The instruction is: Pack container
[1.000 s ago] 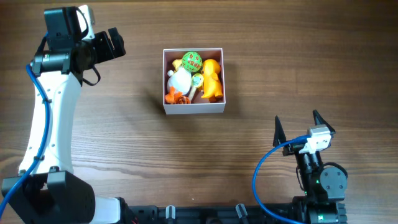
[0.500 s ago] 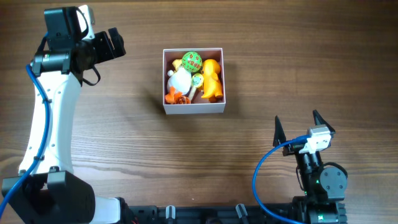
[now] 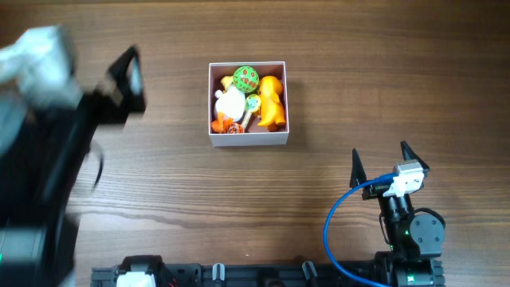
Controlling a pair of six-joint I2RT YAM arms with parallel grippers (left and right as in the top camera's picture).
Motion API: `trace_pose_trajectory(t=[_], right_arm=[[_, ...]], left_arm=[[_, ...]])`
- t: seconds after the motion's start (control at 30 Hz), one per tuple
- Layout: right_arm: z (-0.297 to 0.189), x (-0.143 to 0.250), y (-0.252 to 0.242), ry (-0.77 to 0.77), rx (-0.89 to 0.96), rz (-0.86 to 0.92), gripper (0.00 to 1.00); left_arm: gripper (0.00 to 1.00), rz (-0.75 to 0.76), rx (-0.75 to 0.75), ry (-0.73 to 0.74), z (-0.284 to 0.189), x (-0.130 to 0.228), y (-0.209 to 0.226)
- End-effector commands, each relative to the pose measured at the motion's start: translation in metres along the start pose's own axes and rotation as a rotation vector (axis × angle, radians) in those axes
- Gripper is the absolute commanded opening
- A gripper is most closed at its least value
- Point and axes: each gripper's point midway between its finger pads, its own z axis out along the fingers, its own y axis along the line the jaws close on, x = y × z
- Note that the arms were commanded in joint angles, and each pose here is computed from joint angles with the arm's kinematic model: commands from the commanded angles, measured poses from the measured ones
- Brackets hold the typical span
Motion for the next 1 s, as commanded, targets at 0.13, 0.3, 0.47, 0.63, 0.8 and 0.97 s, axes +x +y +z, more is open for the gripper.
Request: trace_pose_trajectory(t=[0.13,0.3,0.47,0.63,0.8,0.97], right_arm=[[0.0,0.001,0.001,-0.003,-0.007,-0.009,1.0],[0.0,0.001,0.001,-0.003,-0.007,-0.009,1.0],[0.0,0.001,0.001,-0.003,-0.007,-0.009,1.0],[0.0,0.001,0.001,-0.003,-0.007,-0.009,1.0],[0.0,0.001,0.001,-0.003,-0.007,-0.009,1.0],[0.0,0.001,0.001,-0.003,-0.007,-0.009,1.0]], left_arm=[[1.0,0.043,0.023,-0.415,-0.187,-0.036,-0.019],[1.0,0.047,0.033,-0.466,-0.262,0.011,-0.018],[1.0,0.032,-0.006,-0.284,-0.265,0.079,-0.004],[1.0,0.018,-0.01,-0.199,-0.235,0.117,0.006],[1.0,0.024,0.009,-0.243,-0.166,0.124,0.014],[1.0,0.032,0.026,-0.324,-0.104,0.13,0.022]])
